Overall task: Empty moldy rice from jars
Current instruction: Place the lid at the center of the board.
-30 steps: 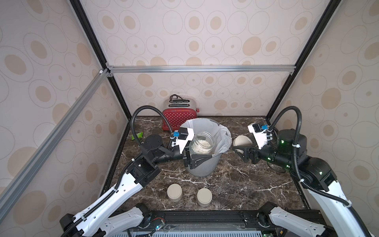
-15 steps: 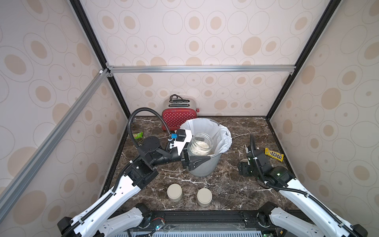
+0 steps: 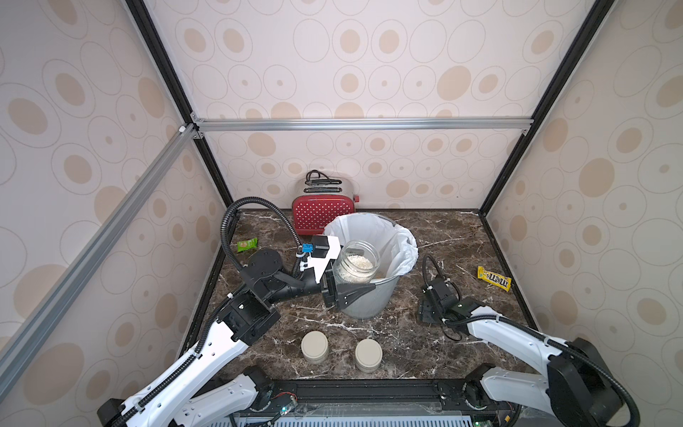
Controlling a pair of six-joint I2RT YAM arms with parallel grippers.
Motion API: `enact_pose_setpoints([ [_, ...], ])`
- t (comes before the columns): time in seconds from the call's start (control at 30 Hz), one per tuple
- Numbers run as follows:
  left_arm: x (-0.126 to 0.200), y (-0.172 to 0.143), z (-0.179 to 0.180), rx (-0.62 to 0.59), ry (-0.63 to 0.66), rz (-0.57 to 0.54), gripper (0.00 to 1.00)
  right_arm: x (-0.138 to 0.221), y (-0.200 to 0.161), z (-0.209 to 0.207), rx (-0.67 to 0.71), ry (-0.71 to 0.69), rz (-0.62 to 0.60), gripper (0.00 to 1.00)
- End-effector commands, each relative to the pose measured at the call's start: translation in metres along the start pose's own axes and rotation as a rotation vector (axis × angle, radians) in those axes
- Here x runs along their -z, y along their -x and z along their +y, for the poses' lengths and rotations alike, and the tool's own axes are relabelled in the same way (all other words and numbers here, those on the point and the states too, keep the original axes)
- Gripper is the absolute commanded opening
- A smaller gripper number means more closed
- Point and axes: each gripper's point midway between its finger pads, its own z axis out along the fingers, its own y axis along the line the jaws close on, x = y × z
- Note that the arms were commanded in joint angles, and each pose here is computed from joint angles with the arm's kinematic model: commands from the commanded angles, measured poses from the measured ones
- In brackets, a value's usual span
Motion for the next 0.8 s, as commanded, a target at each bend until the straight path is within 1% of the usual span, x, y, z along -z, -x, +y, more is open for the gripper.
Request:
enact_pose_setpoints([
  [0.0,0.006,0.021,-0.008,-0.059,-0.010,-0.060,0.38,-0.010,0.011,0.003,-0.047,-0.021,-0.025,0.51],
  [0.13,0.005,0.022,-0.007,-0.055,-0.011,-0.061,0.38,-0.026,0.008,0.005,-0.065,-0.032,-0.005,0.51],
  [0.23,0.006,0.023,-0.008,-0.058,-0.009,-0.064,0.38,-0.034,0.006,0.008,-0.072,-0.034,0.011,0.55],
  [0.33,0.006,0.022,-0.007,-0.058,-0.007,-0.061,0.38,-0.035,0.007,0.009,-0.073,-0.032,0.011,0.61],
  [0.4,0.007,0.021,-0.007,-0.058,-0.004,-0.061,0.38,-0.035,0.007,0.009,-0.073,-0.034,0.012,0.70],
  [0.43,0.007,0.021,-0.007,-0.057,-0.002,-0.061,0.38,-0.035,0.007,0.009,-0.073,-0.035,0.013,0.72],
  [0.77,0.010,0.018,-0.007,-0.061,0.011,-0.053,0.38,-0.034,0.006,0.008,-0.079,-0.029,0.012,0.89],
])
